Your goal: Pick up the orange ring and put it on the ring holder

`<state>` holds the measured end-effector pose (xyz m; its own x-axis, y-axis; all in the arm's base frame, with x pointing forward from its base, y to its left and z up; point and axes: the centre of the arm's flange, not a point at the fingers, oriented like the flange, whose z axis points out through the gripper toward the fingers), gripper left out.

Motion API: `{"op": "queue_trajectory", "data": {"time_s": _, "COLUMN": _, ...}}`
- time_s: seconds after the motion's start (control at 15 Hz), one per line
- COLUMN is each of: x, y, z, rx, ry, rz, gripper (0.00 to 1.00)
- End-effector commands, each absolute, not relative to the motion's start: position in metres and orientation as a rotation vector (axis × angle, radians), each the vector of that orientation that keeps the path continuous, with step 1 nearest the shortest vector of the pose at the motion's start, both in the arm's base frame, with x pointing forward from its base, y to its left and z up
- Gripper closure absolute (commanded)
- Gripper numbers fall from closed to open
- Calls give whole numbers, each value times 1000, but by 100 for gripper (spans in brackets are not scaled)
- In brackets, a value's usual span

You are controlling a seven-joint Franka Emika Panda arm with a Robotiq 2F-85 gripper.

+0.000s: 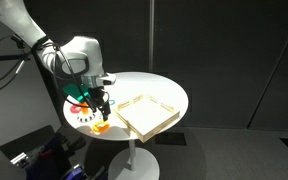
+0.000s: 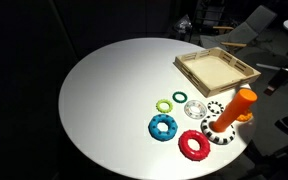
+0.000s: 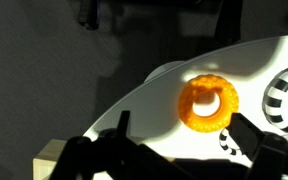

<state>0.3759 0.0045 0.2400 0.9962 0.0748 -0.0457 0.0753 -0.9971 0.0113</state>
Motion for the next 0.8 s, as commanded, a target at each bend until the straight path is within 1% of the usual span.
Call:
{"op": "queue_trajectory", "data": {"time_s": 0.0, "x": 374, "y": 8, "z": 218, "rx": 3095, "ry": 160, "rz": -53, "gripper": 0}}
{"op": "queue_trajectory", "data": {"time_s": 0.73, "x": 377, "y": 21, "z": 177, "rx": 3025, "ry": 250, "rz": -10, "gripper": 0}}
